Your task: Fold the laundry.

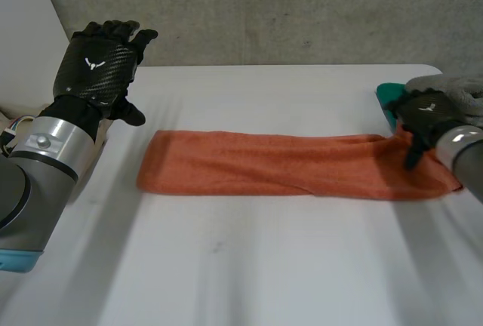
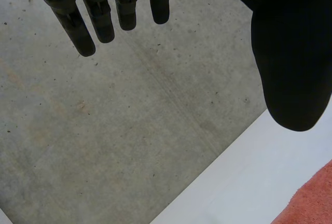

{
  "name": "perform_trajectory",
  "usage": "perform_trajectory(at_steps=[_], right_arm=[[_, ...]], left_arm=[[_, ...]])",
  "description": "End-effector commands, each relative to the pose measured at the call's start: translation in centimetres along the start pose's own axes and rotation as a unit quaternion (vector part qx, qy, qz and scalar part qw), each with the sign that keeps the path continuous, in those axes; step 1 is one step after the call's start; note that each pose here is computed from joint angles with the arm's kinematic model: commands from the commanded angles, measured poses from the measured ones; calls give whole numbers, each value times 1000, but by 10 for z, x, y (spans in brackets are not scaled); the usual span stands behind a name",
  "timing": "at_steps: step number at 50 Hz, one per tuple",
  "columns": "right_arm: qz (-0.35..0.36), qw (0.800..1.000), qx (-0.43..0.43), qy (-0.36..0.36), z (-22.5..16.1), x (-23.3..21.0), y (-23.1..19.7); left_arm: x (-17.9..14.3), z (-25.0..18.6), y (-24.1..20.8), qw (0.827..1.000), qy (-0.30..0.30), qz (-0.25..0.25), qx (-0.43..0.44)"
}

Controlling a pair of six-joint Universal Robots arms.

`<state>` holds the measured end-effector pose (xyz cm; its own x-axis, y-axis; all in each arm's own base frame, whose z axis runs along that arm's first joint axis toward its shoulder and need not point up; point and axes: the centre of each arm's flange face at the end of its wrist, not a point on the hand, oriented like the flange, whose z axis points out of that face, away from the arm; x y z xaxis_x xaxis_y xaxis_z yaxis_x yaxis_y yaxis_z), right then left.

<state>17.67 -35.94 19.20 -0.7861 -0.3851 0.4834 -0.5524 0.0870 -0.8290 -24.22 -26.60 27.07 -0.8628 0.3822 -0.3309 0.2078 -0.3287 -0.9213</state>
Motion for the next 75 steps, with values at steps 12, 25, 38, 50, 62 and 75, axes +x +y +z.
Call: perform_trajectory(at_steps=[12,25,38,50,62,75], right_arm=[[-48,998,-41,-19,18,26,78],[-73,996,-22,53,31,43,92],[-227,962,131,73,9,-9,-29],[-368,835,397,-100,-48,-220,-113],[-330,776,499,-202,-70,-368,-109],[-203,853,444,-184,-78,-312,-147]], left_arm=[[6,0,6,1000,8,-4,-11],[5,0,7,1000,5,-5,-12],[-4,1,2,1000,-10,-2,-5],[-24,3,-5,999,-38,-5,7],[-41,7,-5,998,-61,-19,11],[-41,10,0,998,-59,-23,6]])
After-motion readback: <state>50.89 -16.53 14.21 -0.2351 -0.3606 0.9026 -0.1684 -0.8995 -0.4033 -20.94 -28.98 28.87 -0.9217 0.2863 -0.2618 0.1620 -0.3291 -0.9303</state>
